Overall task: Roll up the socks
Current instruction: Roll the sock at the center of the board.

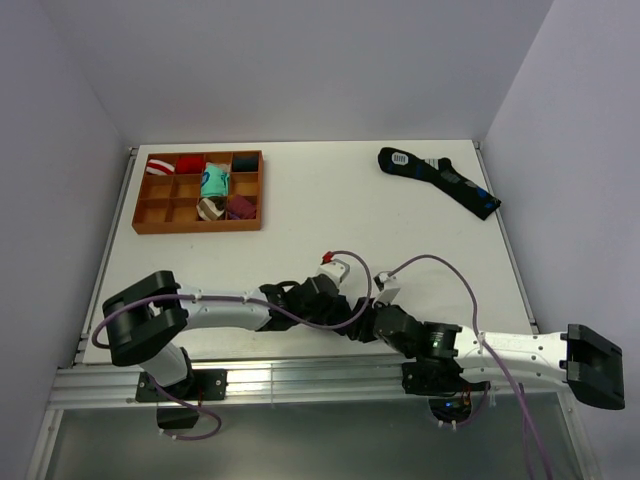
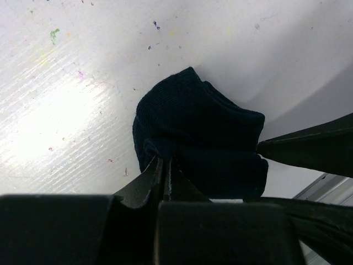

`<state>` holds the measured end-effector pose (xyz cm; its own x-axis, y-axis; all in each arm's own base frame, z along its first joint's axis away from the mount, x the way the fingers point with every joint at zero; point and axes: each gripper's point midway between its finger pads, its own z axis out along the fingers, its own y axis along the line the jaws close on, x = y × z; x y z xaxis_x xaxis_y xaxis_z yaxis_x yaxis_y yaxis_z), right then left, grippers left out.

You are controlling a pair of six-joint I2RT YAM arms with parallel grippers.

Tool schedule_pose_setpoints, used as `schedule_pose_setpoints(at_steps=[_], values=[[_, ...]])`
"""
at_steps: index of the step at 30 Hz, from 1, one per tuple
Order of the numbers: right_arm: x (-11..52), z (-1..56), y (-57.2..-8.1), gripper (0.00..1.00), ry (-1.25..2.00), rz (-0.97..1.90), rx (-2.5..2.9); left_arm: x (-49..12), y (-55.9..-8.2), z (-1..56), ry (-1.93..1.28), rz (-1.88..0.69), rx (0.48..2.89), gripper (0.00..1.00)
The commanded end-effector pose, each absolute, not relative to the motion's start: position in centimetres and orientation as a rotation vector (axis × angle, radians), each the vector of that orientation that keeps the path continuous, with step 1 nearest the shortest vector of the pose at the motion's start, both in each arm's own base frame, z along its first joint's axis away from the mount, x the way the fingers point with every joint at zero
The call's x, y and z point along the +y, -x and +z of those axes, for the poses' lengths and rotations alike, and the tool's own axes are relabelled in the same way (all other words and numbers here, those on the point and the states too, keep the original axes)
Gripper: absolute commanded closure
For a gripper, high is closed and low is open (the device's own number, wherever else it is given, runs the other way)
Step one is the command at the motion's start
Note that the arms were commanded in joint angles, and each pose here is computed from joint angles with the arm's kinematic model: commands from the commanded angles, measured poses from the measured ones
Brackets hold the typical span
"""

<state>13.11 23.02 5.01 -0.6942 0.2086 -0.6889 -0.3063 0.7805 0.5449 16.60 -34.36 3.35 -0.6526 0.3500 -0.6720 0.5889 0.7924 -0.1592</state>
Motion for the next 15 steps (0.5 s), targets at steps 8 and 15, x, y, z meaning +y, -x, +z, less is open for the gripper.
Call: schedule_pose_setpoints(at_steps=[8,15], values=[[23.85,7.45,-13.87,0.54,0.090,0.908,1.953,-35.34,-15.83,3.17,-0.784,-0.463,2.394,1.00],[23.24,6.91,-13.73,0.54,0.108,0.900,1.896,-35.53,-15.51,2.90,-0.817,-0.446,2.429,1.00]])
